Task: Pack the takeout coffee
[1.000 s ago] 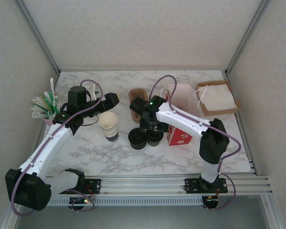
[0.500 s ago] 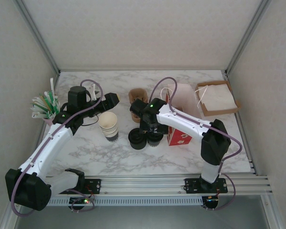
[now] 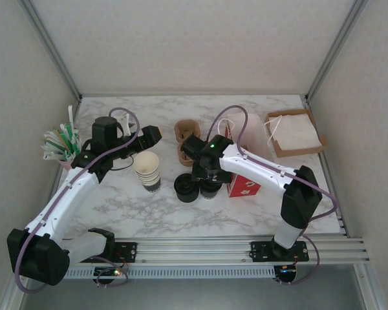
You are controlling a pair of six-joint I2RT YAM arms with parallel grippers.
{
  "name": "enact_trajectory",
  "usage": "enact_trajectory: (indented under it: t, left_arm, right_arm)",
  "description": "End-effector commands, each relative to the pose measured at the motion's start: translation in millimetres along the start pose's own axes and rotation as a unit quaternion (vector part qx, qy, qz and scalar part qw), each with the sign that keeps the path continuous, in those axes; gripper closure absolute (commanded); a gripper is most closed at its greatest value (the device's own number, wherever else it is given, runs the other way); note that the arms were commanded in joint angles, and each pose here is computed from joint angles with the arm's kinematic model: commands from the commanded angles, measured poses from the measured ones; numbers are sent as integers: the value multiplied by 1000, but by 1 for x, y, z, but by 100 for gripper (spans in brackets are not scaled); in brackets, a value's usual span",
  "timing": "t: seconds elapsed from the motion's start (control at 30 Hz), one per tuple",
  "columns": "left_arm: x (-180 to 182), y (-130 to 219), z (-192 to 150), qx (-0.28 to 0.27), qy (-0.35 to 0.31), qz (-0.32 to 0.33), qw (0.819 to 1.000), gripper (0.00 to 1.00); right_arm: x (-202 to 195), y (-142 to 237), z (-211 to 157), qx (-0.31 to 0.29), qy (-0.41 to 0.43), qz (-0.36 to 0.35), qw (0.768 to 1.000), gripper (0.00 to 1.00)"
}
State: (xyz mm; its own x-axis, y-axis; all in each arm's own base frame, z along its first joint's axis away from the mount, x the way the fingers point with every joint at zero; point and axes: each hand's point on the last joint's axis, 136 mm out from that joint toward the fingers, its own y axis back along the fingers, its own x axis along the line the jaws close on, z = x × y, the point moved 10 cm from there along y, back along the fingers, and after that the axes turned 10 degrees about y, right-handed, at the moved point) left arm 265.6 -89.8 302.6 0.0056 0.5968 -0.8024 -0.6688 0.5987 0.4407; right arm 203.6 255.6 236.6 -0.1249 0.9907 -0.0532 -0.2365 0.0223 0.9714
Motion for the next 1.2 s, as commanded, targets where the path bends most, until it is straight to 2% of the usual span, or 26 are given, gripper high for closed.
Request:
enact_trajectory:
  t: [0.0, 0.73, 1.0, 1.17]
  left_arm:
    - [-9, 9, 3, -13, -13, -20, 1000, 5]
    - [-7, 9, 3, -12, -11, -20, 1000, 5]
    - [-7, 8, 3, -12, -11, -20, 1000, 5]
    - [-7, 8, 3, -12, -10, -20, 1000, 5]
  right_arm:
    - [-4, 3, -4, -4, -6, -3, 1000, 14]
    - [3, -17, -8, 21, 5, -2, 1000, 19]
    - [1, -14, -8, 16, 12, 1, 1000, 26]
    - [1, -18, -9, 21, 21, -9, 1000, 26]
